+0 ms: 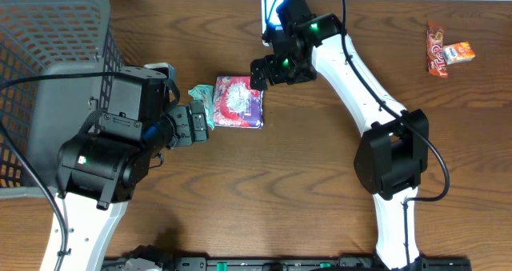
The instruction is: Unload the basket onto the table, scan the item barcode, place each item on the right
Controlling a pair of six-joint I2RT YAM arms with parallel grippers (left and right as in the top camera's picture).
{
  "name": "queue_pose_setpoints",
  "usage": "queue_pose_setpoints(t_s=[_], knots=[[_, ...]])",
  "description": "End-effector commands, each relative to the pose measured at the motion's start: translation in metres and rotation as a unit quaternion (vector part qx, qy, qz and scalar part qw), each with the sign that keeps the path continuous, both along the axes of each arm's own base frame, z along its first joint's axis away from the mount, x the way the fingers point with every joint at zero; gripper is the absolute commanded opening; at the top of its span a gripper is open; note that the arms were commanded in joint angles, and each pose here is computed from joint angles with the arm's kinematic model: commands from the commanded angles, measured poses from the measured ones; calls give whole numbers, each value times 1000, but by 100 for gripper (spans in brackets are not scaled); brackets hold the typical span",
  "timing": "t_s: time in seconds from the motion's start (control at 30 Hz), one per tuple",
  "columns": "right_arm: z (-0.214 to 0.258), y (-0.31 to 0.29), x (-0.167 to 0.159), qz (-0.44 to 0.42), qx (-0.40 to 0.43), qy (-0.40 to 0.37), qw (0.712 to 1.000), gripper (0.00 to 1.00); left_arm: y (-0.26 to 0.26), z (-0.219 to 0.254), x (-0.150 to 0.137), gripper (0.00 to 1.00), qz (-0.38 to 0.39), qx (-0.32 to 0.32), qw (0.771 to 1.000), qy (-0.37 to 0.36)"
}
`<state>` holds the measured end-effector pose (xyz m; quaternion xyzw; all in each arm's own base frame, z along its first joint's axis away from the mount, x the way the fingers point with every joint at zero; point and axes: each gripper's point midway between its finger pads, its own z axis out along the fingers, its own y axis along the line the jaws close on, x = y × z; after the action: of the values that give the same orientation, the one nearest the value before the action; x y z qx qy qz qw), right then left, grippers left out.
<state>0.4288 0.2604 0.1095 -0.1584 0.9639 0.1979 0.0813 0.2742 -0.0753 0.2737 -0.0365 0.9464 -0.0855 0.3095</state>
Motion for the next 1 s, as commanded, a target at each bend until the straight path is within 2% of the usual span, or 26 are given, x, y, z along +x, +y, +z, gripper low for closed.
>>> queue_pose_setpoints(t_s=[0.0,0.13,0.33,0.6,0.63,0.67,0.7,0.77,0.8,0.83,0.9,0.97], knots=[[-15,-1,-6,-24,-9,18,1000,99,3,3,1,98,3,5,1000,-5],[-37,2,-6,-57,8,34,998,91,3,3,1,98,3,5,1000,-5],[-46,43,-15,-15,141,52,989,80,3,3,1,98,3,5,1000,-5],[-80,49,-32,-38,153,78,984,69,3,3,1,98,3,5,1000,-5],[-84,48,-34,-41,153,81,984,63,3,3,1,98,3,5,1000,-5],[-88,47,-35,-42,153,81,984,50,3,3,1,98,3,5,1000,-5],[-91,45,-36,-44,149,81,985,43,3,3,1,98,3,5,1000,-5],[-96,39,-34,-53,131,75,987,19,3,3,1,98,3,5,1000,-5],[-96,34,-31,-60,118,70,989,5,3,3,1,98,3,5,1000,-5],[-94,27,-27,-69,103,65,990,1,3,3,1,98,3,5,1000,-5],[-85,13,-19,-76,69,48,994,1,3,3,1,98,3,5,1000,-5],[-65,-18,-5,-93,-15,10,996,1,3,3,1,98,3,5,1000,-5]])
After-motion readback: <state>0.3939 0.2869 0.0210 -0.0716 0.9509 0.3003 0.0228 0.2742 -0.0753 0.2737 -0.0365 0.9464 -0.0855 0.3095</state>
